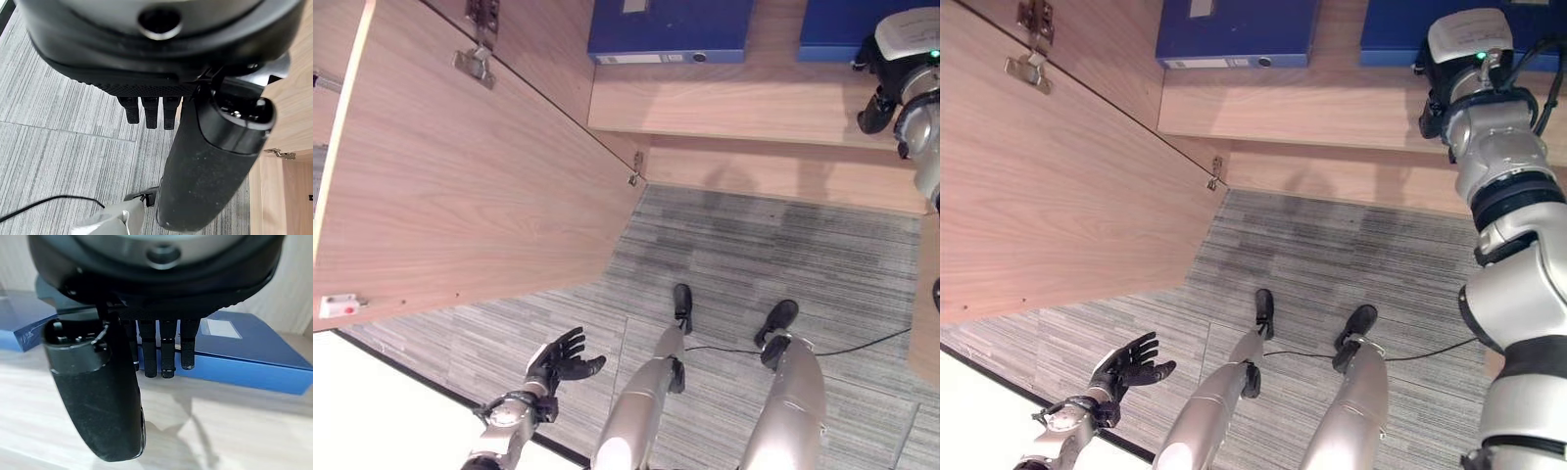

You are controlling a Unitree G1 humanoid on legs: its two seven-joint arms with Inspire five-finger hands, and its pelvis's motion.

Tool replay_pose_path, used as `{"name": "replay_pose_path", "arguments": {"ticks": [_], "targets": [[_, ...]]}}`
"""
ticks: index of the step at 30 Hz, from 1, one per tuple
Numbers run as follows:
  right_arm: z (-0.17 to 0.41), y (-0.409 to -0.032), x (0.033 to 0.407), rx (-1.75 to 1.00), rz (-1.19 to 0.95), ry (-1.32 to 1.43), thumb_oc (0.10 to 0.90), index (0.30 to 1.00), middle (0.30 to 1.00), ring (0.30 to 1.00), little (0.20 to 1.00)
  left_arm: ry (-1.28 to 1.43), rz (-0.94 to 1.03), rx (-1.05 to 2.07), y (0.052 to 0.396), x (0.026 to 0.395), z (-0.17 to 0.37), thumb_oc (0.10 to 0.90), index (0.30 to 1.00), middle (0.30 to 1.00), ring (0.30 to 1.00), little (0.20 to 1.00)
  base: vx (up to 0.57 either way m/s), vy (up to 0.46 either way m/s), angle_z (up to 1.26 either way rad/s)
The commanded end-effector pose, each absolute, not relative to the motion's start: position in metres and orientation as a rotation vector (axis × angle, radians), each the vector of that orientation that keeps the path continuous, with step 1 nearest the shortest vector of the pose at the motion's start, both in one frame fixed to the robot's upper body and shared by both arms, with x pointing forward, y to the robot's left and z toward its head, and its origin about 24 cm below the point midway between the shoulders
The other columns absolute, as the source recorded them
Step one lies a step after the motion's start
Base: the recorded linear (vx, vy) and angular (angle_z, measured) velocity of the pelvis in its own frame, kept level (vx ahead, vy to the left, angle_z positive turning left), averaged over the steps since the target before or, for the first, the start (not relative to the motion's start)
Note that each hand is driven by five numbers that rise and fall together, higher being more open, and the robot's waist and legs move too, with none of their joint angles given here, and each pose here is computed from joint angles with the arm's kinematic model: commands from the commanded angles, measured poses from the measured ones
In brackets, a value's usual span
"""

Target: Put the empty folder in the office cabinet

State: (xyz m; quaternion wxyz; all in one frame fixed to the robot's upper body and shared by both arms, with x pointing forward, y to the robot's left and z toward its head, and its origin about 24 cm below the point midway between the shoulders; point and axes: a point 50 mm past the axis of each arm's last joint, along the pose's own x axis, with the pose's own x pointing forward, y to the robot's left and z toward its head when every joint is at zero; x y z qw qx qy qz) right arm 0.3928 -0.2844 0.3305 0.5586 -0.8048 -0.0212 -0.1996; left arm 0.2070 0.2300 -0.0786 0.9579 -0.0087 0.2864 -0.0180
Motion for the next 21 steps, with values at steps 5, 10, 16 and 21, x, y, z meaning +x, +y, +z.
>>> {"name": "replay_pose_path", "arguments": {"ticks": [5, 10, 16, 21], "targets": [[0.336, -0.35, 0.361, -1.883, -0.72, 0.139, 0.8, 0.9, 0.9, 0.9, 0.9, 0.613, 0.069, 0.033, 0.264, 0.199, -0.08, 0.8, 0.9, 0.9, 0.9, 0.9, -0.01, -0.005, -0.05], [0.258, -0.337, 0.383, -1.749, -0.412, 0.307, 0.8, 0.9, 0.9, 0.9, 0.9, 0.718, 0.121, 0.037, 0.278, 0.186, -0.093, 0.8, 0.9, 0.9, 0.9, 0.9, 0.02, -0.03, -0.12], [0.203, -0.324, 0.387, -1.589, -0.166, 0.474, 0.8, 0.9, 0.9, 0.9, 0.9, 0.727, 0.134, -0.017, 0.281, 0.185, -0.093, 0.8, 0.9, 0.9, 0.9, 0.9, 0.05, -0.034, -0.14], [0.188, -0.309, 0.392, -1.521, -0.052, 0.505, 0.8, 0.9, 0.9, 0.9, 0.9, 0.806, 0.092, 0.054, 0.277, 0.183, -0.101, 0.8, 0.9, 0.9, 0.9, 0.9, 0.02, 0.031, -0.22]]}}
